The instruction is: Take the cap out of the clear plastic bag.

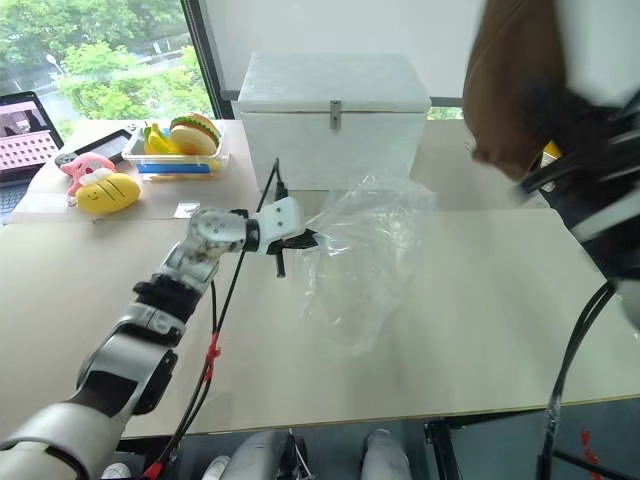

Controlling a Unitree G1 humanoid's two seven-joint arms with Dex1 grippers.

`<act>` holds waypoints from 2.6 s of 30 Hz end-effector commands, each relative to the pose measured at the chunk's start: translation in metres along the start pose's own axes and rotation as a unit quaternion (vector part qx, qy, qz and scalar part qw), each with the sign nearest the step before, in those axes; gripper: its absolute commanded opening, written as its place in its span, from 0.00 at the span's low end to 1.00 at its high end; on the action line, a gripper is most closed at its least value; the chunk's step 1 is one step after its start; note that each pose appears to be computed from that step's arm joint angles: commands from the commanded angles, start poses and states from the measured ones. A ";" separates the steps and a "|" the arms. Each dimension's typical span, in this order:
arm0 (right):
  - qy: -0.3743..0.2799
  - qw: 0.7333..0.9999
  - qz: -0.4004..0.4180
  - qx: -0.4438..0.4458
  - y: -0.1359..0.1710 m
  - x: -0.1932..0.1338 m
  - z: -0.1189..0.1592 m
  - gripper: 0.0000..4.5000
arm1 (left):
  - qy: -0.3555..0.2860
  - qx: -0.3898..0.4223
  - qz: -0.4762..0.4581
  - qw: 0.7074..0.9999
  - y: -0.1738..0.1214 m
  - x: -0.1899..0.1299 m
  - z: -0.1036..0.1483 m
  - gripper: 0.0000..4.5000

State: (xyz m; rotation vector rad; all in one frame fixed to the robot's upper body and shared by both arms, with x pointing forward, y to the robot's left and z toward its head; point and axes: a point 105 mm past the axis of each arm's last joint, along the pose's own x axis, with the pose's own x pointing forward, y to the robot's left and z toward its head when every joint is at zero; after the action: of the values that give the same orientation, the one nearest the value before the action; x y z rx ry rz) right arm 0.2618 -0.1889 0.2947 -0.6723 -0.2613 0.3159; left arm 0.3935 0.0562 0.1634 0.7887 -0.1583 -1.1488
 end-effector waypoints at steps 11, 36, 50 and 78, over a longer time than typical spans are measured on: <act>0.122 0.927 0.133 -0.328 0.081 -0.042 -0.123 0.00 | 0.109 0.250 0.107 0.956 0.026 -0.059 -0.038 0.00; 0.118 0.969 0.146 -0.158 0.114 -0.029 -0.134 0.99 | 0.065 0.039 0.020 0.997 -0.043 -0.066 -0.064 1.00; -0.005 0.938 0.060 0.342 0.064 -0.054 -0.074 0.99 | -0.132 -0.422 0.056 0.895 -0.009 -0.127 -0.025 1.00; 0.171 0.937 -0.259 0.163 0.001 -0.058 -0.201 0.99 | 0.095 -0.378 0.596 0.702 -0.014 -0.196 -0.172 1.00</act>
State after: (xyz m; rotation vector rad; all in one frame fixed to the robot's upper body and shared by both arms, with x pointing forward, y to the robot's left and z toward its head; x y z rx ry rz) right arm 0.2747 -0.3230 0.1226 -0.2739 0.0124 -0.2540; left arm 0.3856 0.3100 0.0908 -0.0632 -0.0069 0.1872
